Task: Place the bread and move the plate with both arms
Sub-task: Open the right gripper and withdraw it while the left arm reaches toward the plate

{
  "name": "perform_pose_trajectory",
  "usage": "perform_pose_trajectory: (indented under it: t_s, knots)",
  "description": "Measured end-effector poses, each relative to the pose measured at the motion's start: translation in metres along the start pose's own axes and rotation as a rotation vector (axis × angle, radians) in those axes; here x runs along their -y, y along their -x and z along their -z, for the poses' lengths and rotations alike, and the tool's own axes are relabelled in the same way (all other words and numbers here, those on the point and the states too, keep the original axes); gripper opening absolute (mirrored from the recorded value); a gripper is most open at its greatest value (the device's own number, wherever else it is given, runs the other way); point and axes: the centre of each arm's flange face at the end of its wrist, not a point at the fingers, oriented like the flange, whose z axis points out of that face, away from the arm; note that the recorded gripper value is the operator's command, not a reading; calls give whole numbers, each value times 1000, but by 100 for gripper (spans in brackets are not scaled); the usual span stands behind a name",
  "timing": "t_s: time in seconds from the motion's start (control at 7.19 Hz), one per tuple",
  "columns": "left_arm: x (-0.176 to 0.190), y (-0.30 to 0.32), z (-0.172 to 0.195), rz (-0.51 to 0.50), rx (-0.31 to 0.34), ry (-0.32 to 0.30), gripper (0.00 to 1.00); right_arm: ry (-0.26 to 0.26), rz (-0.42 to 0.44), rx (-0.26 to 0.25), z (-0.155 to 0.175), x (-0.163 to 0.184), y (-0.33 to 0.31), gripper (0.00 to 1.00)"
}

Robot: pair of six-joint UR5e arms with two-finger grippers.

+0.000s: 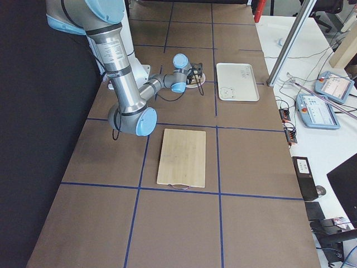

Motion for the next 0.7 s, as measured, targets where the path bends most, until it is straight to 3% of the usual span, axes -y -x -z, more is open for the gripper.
perform_pose_trajectory:
  t_s: [0.42,0.7]
  knots:
    - [2,-4,4,-8,0,-9,100,-34,-13,5,8,18,2,100]
    - [7,-17,13,-12,-45,-34,100,-45,-25,14,22,41,7,100]
